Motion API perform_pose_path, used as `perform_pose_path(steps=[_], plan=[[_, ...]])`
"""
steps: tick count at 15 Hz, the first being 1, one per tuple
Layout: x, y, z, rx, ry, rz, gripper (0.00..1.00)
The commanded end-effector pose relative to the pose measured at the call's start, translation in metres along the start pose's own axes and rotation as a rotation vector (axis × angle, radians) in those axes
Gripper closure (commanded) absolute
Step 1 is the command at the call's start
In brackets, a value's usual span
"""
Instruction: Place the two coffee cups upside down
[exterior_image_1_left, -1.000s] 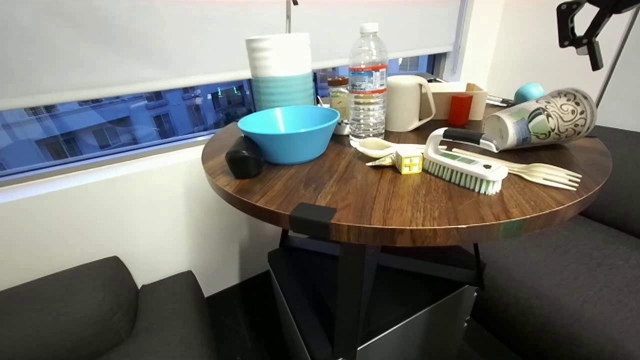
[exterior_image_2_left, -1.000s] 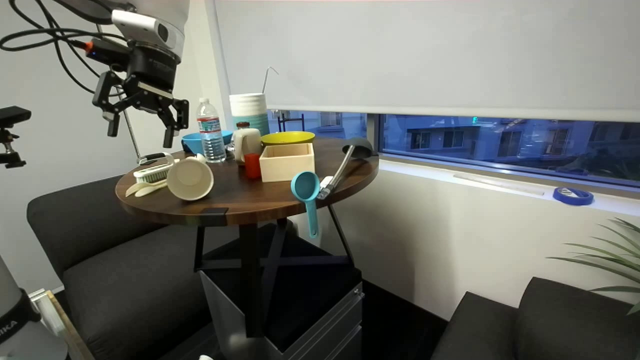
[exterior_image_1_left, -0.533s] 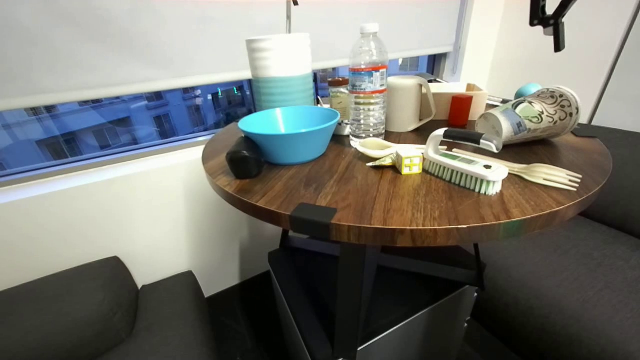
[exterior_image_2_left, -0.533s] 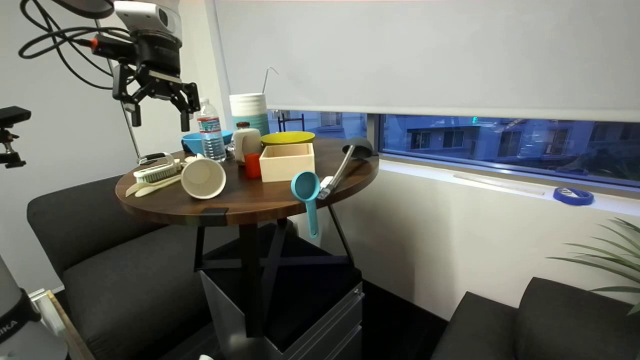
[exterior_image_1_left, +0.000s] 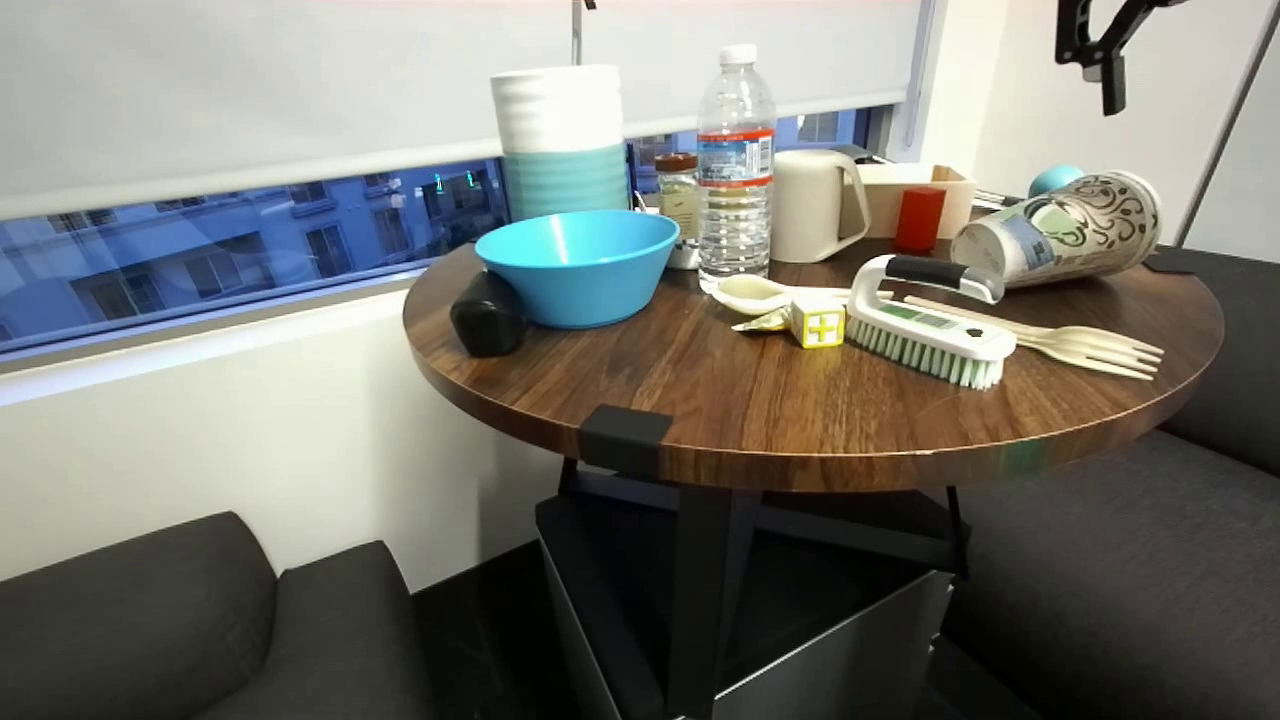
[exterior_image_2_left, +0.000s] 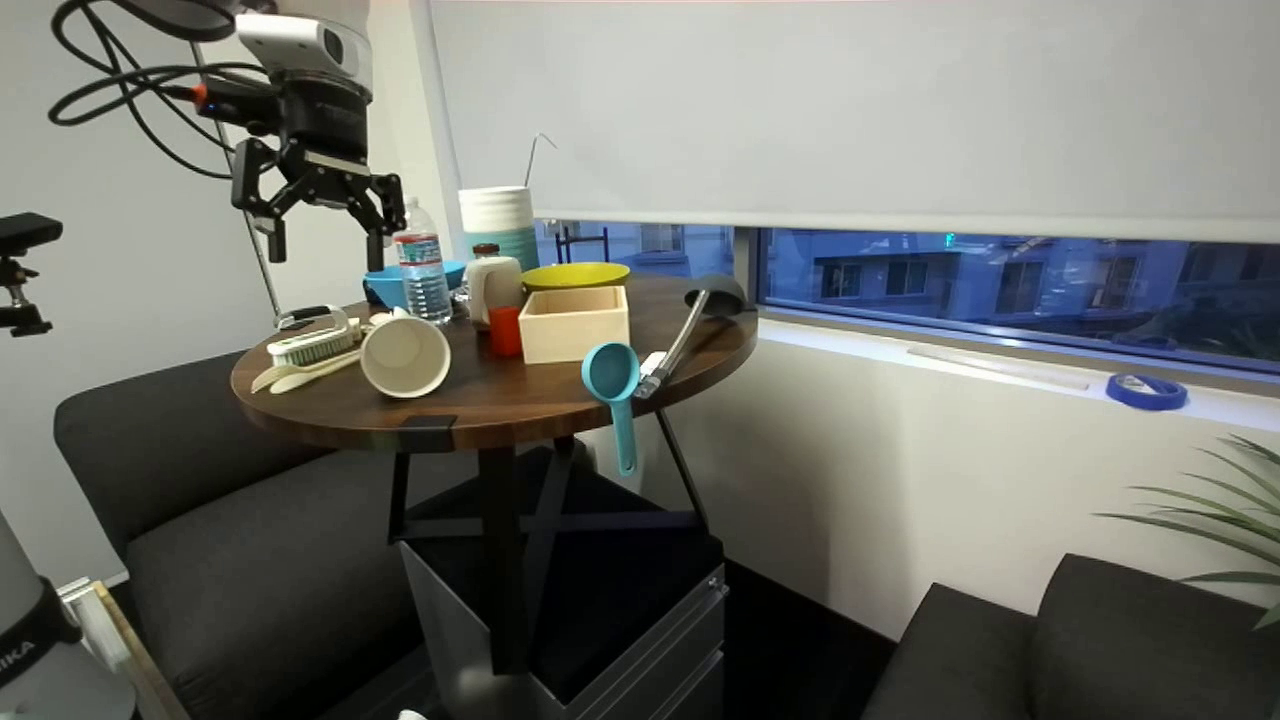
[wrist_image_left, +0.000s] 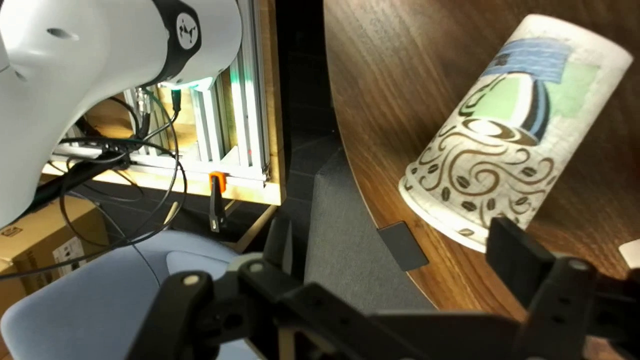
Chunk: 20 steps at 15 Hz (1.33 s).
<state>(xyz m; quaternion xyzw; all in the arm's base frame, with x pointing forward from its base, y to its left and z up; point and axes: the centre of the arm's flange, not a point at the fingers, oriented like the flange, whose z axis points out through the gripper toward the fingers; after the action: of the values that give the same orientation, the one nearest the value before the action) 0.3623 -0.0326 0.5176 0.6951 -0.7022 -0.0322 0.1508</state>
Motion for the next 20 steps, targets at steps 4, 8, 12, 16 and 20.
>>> perform_pose_path(steps=[4, 8, 12, 16, 20], plan=[[-0.016, -0.045, 0.017, 0.099, -0.242, 0.156, 0.00], [-0.023, -0.061, 0.039, 0.110, -0.292, 0.199, 0.00], [-0.031, -0.067, 0.064, 0.077, -0.323, 0.225, 0.00], [-0.032, -0.068, 0.080, 0.043, -0.283, 0.260, 0.00], [-0.034, -0.071, 0.086, 0.026, -0.224, 0.310, 0.00]])
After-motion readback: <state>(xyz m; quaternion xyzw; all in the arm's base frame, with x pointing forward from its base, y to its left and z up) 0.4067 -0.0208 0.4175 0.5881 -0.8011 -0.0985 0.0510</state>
